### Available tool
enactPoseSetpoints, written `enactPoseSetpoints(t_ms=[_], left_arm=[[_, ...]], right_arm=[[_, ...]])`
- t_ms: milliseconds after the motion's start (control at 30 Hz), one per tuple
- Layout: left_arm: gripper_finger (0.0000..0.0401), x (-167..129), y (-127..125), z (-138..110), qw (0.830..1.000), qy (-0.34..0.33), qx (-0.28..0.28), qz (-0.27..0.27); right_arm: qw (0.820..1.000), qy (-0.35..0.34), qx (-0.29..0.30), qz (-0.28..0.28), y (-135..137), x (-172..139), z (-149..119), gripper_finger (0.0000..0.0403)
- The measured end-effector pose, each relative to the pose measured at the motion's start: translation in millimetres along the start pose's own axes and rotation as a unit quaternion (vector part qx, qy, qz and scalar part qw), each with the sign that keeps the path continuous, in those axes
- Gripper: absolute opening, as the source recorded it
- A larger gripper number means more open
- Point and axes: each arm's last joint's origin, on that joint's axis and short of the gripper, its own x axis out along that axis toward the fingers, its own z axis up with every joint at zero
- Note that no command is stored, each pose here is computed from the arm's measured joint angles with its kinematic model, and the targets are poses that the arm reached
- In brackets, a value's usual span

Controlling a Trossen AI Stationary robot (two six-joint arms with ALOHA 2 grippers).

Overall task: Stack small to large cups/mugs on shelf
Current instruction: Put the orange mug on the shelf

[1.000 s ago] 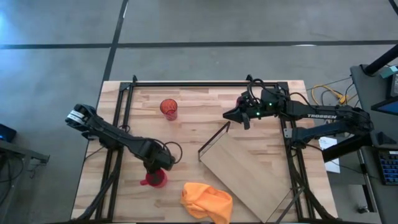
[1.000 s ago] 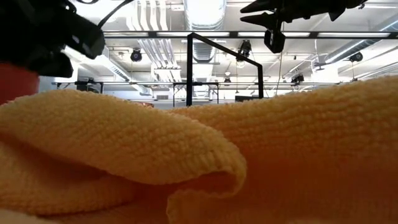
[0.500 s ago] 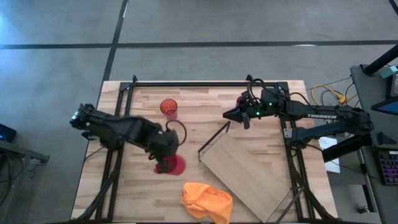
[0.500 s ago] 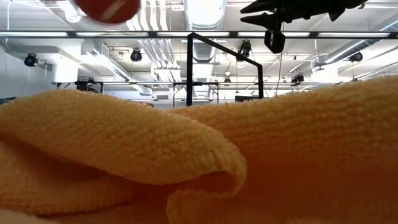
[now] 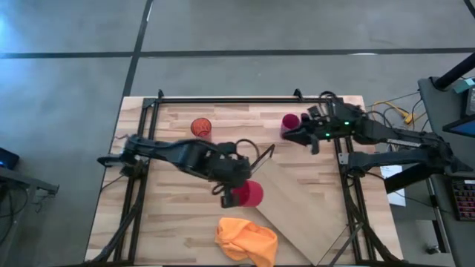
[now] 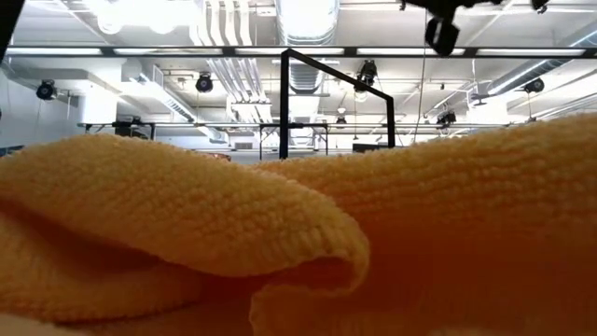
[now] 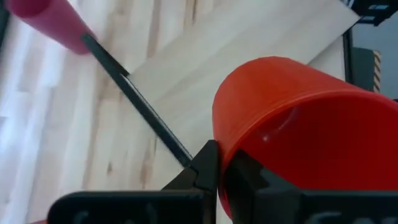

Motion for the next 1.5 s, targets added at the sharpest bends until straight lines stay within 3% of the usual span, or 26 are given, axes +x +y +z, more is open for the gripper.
enactPoseSetpoints(t_ms=[300,500,667,967,1100,1500], left_arm=[[0.0000,63.6,5.9,15.5,0.999,0.009,-0.013,0.030],[0.0000,116.2,16.7,14.1,0.997,0.066,-0.015,0.048],[0.0000,142.4,29.9,14.2,0.994,0.087,-0.031,0.061],[0.0000,150.8,46.9,21.4,0.995,0.065,-0.054,0.054],[0.0000,156.2,46.5,22.2,0.996,0.057,-0.056,0.027],[0.0000,166.2,46.2,13.0,0.995,0.080,-0.055,0.026]], right_arm=[[1.000,0.006,-0.008,-0.008,10.8,-41.8,-6.8,0.0063],[1.000,0.022,0.006,-0.018,9.8,-46.9,-11.1,0.0063],[0.999,0.033,0.011,-0.026,7.9,-44.9,-12.8,0.0063],[0.999,0.037,0.012,-0.028,7.1,-43.4,-13.2,0.0063],[0.999,0.037,0.012,-0.028,7.0,-43.5,-13.3,0.0063],[0.999,0.038,0.010,-0.029,6.9,-43.5,-13.5,0.0063]])
